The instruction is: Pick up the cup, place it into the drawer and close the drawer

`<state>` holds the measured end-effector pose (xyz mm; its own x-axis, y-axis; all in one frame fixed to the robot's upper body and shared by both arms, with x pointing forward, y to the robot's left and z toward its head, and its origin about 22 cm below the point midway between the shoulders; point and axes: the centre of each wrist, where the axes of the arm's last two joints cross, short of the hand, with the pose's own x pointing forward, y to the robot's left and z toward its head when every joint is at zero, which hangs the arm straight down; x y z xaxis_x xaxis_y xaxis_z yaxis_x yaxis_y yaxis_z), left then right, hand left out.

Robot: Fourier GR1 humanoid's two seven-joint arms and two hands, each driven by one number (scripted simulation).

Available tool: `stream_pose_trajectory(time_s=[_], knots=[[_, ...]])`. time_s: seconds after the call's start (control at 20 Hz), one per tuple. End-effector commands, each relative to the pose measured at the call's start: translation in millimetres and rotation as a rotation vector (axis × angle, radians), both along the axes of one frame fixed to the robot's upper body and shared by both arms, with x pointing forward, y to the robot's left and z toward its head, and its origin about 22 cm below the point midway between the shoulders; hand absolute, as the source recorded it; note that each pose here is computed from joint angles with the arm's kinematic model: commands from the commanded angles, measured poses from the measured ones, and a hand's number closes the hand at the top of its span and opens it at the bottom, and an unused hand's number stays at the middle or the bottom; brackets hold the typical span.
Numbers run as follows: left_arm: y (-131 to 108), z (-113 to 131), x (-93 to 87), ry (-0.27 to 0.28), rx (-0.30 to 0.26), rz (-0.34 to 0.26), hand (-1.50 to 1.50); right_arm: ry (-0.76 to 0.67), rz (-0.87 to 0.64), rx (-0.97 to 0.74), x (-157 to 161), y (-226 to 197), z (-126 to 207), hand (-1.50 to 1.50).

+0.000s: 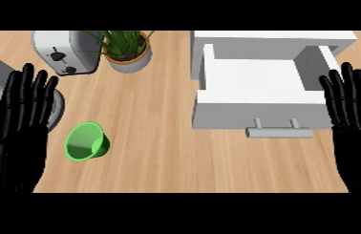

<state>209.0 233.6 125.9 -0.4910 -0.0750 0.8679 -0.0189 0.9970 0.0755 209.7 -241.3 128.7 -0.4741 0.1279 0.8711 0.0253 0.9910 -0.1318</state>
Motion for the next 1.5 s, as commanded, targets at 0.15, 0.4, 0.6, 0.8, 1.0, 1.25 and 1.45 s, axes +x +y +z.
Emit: stream_pose_trajectory(time_s=[0.15,0.4,0.6,0.8,1.0,1.25,1.45], knots=[[22.5,-3.8,-30.4,0.022,0.026,0.004,-1.5,-0.052,0.029,0.001,-0.8,15.8,-6.8,-1.5],[45.2,-32.4,-31.6,0.179,-0.26,0.1,-1.5,0.12,0.139,-0.026,13.7,1.5,-3.3,-1.5],[66.6,-37.5,-14.6,0.182,-0.242,0.108,-1.5,0.104,0.167,-0.01,20.3,-3.8,-8.3,-1.5],[59.4,-72.3,-9.2,0.236,-0.216,0.143,-1.5,0.111,0.169,-0.005,39.7,1.3,-9.8,-1.5],[60.8,-95.5,0.0,0.295,-0.211,0.17,-1.5,0.112,0.169,-0.016,42.3,1.0,-2.2,-1.5],[82.9,-130.2,-12.8,0.356,-0.209,0.206,-1.5,0.093,0.175,-0.015,45.3,10.9,-3.1,-1.5],[87.9,-167.9,-20.3,0.378,-0.218,0.257,-1.5,0.072,0.155,-0.029,57.0,-14.4,22.1,-1.5]])
